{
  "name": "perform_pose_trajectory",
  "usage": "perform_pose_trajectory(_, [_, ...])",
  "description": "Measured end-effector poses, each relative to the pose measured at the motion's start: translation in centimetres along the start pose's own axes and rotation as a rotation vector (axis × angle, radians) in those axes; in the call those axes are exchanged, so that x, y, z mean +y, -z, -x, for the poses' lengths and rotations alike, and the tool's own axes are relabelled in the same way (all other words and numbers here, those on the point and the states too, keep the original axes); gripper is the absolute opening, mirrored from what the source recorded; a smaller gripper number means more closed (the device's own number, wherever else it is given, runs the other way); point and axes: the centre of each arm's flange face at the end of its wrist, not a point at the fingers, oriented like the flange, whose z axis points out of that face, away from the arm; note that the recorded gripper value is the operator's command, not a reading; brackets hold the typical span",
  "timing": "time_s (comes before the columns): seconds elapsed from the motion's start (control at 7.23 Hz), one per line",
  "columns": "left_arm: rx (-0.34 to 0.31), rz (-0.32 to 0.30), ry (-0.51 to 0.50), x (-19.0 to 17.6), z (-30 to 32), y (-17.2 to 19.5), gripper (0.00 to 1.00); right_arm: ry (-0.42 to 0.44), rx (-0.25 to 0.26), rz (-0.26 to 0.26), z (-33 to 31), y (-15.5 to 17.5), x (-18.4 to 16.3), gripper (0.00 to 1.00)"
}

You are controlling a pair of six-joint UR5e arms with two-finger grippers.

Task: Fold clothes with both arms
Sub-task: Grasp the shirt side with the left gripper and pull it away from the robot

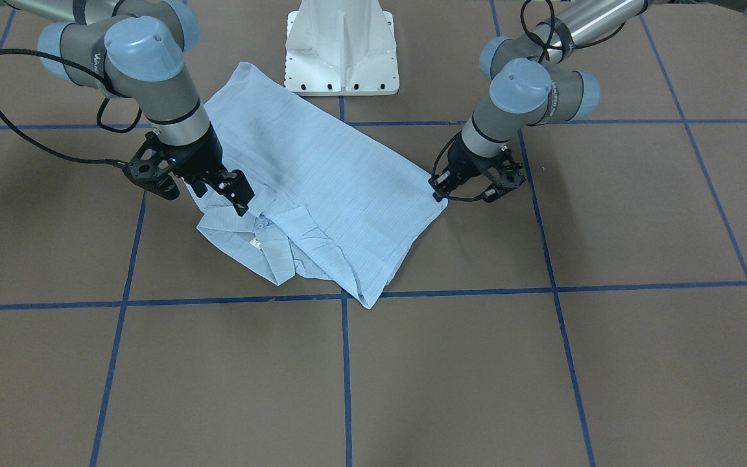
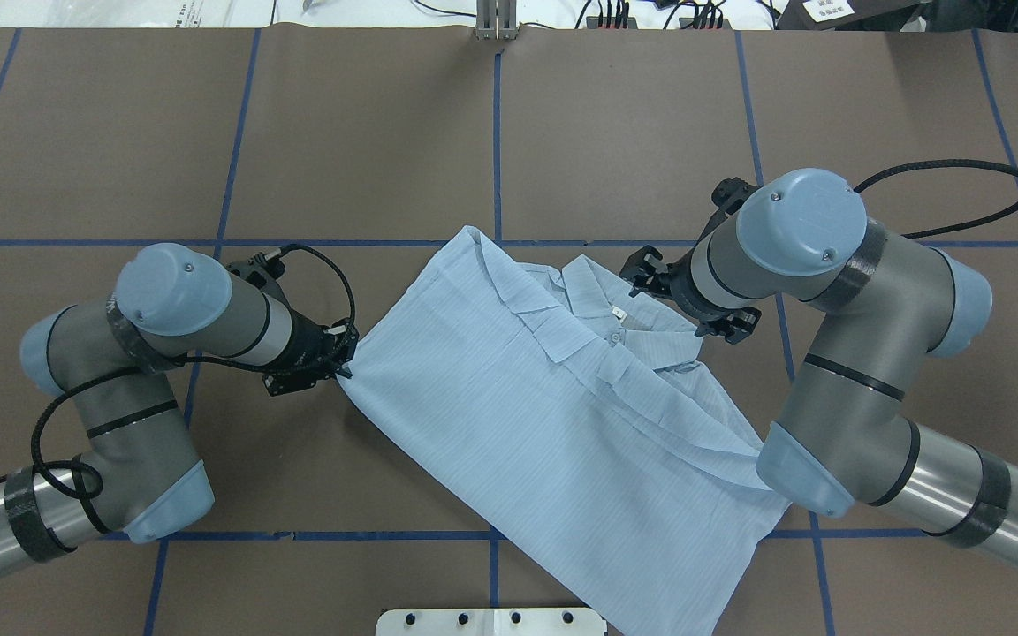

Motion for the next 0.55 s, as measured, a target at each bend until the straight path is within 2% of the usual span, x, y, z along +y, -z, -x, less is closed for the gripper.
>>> perform_pose_trajectory(0.28, [0.014,-0.084,-0.090,-5.1,-0.8,1.4,0.00,-0.001,0.002,-0.009,0.1,-0.2,-0.1,1.00])
perform_pose_trajectory(0.55, [0.039,-0.201,-0.124,-13.9,-6.1,3.0,0.00,-0.003,0.001,-0.011,0.1,-0.2,-0.1,1.00])
